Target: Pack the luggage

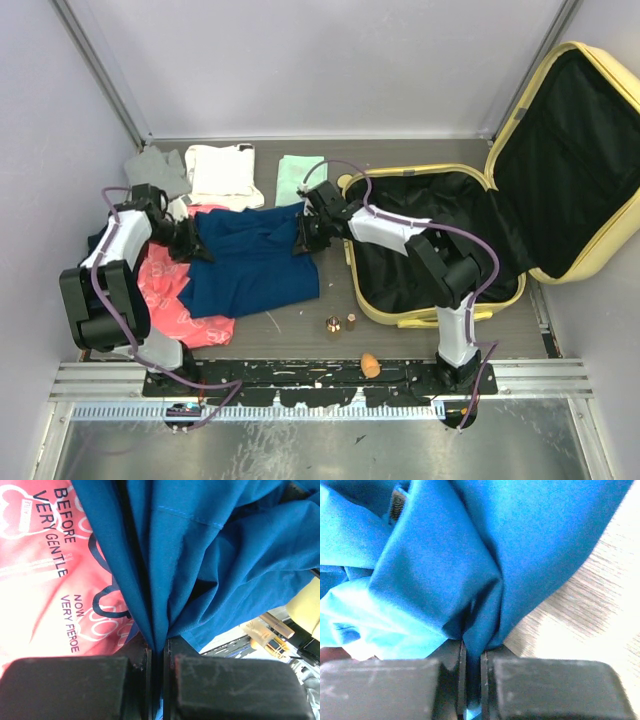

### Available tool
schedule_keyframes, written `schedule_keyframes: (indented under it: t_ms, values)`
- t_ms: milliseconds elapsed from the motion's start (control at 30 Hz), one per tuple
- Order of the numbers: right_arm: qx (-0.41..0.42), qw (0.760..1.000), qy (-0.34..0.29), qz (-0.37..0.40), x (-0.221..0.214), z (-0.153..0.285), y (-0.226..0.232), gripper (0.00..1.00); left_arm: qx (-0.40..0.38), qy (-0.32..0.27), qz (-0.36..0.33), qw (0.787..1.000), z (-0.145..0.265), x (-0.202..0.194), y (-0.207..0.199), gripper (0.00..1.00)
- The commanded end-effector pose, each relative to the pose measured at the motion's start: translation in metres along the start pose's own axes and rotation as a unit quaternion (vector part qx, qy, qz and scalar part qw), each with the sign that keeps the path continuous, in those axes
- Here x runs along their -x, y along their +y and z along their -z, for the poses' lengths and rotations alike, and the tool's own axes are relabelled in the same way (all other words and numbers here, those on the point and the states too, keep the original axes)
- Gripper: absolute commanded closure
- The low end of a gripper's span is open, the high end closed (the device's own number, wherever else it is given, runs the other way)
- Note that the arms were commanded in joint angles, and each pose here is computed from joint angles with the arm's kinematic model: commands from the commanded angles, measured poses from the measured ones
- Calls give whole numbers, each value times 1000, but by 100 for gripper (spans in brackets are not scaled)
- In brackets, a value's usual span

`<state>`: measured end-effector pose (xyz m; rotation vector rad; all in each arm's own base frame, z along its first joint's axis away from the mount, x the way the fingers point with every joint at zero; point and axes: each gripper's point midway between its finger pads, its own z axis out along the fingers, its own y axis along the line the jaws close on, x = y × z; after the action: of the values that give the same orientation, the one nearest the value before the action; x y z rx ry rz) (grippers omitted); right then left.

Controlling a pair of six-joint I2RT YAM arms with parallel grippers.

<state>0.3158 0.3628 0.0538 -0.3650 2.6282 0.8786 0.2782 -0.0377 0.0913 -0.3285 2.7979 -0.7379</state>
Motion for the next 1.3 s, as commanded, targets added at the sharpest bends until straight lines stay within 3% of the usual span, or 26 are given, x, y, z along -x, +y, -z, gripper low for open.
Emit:
schedule_keyframes:
  t_ms: [0,333,600,867,1067,1267]
  values:
    - [85,989,-101,65,63,56,74,99,-40,-67,-52,996,37,19,-41,100]
    - [79,964,-185,174,100,160,100,100,-102,-174,-142,969,101,37,-131,100]
    - [32,948,-207,241,99,245,55,100,-196,-216,-216,932,113,48,-256,100]
    - [-106,941,-238,217,89,347,-47,100,-266,-179,-296,900,68,16,-373,100]
    - [-197,942,-194,189,46,388,-120,100,-304,-128,-331,884,10,-25,-443,100]
    - [-238,948,-134,164,15,406,-195,100,-317,-93,-344,879,-42,-69,-478,100]
